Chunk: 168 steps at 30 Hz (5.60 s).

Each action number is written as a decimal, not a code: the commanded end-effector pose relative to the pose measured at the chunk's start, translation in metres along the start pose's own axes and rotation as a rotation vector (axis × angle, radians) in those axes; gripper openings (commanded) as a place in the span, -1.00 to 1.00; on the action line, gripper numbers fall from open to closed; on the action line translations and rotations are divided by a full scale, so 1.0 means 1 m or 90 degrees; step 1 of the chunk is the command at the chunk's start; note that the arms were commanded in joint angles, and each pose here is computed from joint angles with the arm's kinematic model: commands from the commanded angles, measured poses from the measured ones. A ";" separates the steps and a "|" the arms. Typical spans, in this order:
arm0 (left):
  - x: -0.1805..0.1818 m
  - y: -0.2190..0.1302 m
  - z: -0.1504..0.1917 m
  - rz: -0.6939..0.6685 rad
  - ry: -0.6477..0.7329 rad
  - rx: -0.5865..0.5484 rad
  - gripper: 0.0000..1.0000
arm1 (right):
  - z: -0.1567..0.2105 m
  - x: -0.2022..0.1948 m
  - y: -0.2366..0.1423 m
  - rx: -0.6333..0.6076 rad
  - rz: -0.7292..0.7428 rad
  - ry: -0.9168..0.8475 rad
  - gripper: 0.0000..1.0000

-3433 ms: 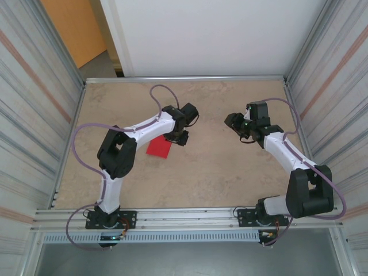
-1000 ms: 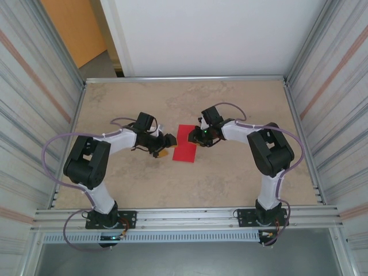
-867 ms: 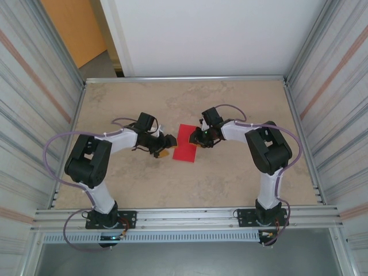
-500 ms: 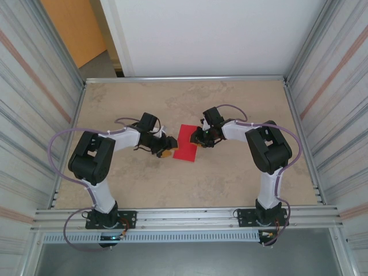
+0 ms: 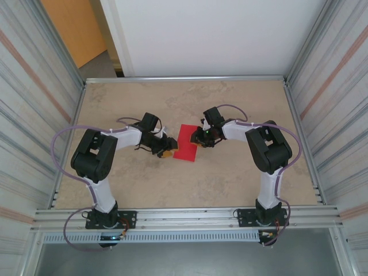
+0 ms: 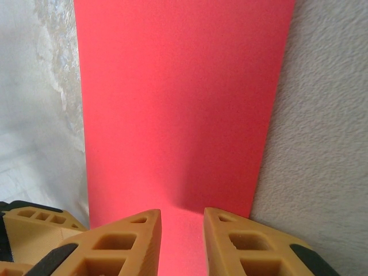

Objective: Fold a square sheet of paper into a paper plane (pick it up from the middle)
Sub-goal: Third fold the triangle at the center of the table.

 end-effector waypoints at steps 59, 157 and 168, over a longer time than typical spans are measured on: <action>-0.038 0.005 -0.035 0.056 -0.031 0.000 -1.00 | 0.036 0.046 -0.058 -0.176 0.157 -0.430 0.26; -0.009 0.046 -0.053 -0.034 -0.021 0.051 -0.66 | 0.078 0.037 -0.021 -0.016 -0.047 -0.385 -0.94; -0.004 0.049 -0.050 -0.042 -0.019 0.063 -0.68 | 0.057 0.018 -0.017 -0.039 0.011 -0.331 -0.93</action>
Point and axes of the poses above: each hand's point on the last joint's axis, 136 mm out from that joint toward the fingers, its own y axis out along the fingers, its own x axis along the line the jaws close on, z = x × y, the point moved 1 cm from there along -y, back along the fingers, and after that the axes turned 1 degree about -y, right-handed, at the moved point
